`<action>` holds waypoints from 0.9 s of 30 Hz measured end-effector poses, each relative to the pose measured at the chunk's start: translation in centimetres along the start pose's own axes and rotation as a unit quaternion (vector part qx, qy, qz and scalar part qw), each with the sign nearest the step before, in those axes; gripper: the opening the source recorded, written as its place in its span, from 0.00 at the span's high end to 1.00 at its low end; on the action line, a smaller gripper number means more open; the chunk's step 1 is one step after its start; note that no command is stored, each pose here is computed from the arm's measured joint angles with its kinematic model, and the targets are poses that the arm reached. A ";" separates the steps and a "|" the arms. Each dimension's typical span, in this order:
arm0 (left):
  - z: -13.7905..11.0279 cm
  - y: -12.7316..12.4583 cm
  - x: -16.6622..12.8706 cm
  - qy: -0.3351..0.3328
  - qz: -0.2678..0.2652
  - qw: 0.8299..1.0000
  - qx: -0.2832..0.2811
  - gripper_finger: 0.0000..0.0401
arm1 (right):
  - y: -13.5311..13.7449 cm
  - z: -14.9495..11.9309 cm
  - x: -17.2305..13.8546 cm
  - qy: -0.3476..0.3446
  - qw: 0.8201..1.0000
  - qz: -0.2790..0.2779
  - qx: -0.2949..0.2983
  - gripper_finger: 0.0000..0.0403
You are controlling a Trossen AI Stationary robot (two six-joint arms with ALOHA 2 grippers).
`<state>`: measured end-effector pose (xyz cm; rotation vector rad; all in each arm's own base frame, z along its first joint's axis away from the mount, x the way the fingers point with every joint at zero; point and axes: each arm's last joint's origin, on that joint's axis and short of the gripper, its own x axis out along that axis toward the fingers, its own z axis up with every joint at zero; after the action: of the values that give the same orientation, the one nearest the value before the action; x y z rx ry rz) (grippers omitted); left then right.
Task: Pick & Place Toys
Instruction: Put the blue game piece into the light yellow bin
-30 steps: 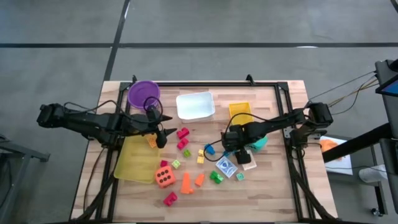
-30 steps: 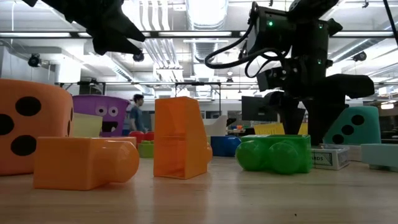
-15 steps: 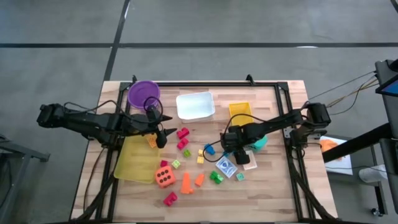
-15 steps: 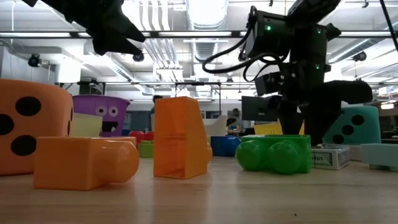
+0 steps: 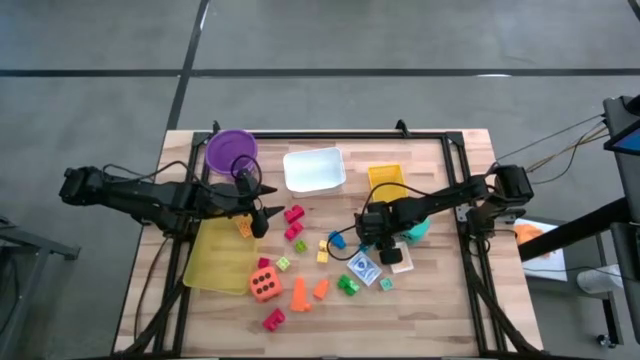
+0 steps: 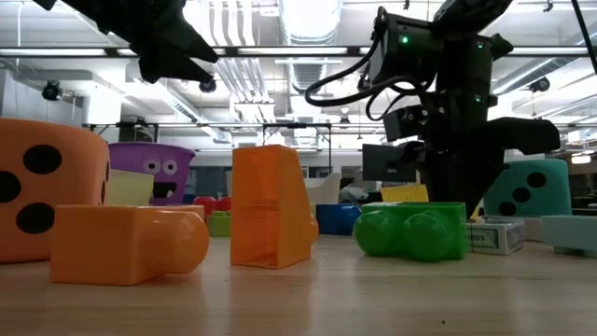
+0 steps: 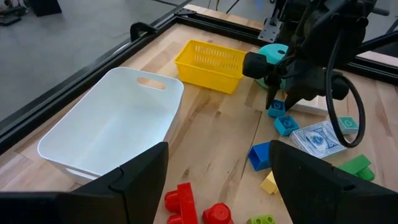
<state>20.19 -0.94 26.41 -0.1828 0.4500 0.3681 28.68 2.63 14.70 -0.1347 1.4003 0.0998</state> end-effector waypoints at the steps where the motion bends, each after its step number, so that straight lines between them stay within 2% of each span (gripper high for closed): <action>1: 0.0 0.0 0.0 0.000 0.000 1.000 0.001 0.30 | 0.0 0.0 -0.3 -0.005 1.000 0.000 0.004 0.70; 5: 0.2 0.0 0.0 -0.012 0.008 1.000 -0.010 0.30 | -0.2 0.4 -2.5 -0.051 0.998 -0.022 0.020 0.70; 8: 0.8 0.0 0.0 -0.045 0.013 0.997 -0.067 0.30 | -0.5 0.5 -4.3 -0.084 0.994 -0.062 0.029 0.70; 11: 1.3 -0.2 0.1 -0.068 0.002 0.991 -0.118 0.30 | -0.8 0.8 -6.4 -0.135 0.982 -0.128 0.029 0.70; 15: 1.6 -0.5 0.8 -0.088 -0.001 0.983 -0.161 0.30 | -1.1 1.7 -8.7 -0.209 0.951 -0.226 0.009 0.70; 21: 2.5 -0.8 2.7 -0.143 -0.009 0.961 -0.235 0.30 | -1.0 3.8 -11.2 -0.309 0.886 -0.344 -0.031 0.70; 24: 2.6 -0.9 4.0 -0.154 -0.013 0.953 -0.262 0.30 | -1.1 4.5 -11.4 -0.320 0.867 -0.379 -0.047 0.70; 27: 2.8 -1.0 5.0 -0.156 -0.010 0.950 -0.270 0.30 | -1.2 5.1 -11.1 -0.320 0.855 -0.404 -0.050 0.70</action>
<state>25.84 0.32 26.71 -0.6525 0.0234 0.4862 32.00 2.36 26.50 -0.7033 0.5841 -0.4523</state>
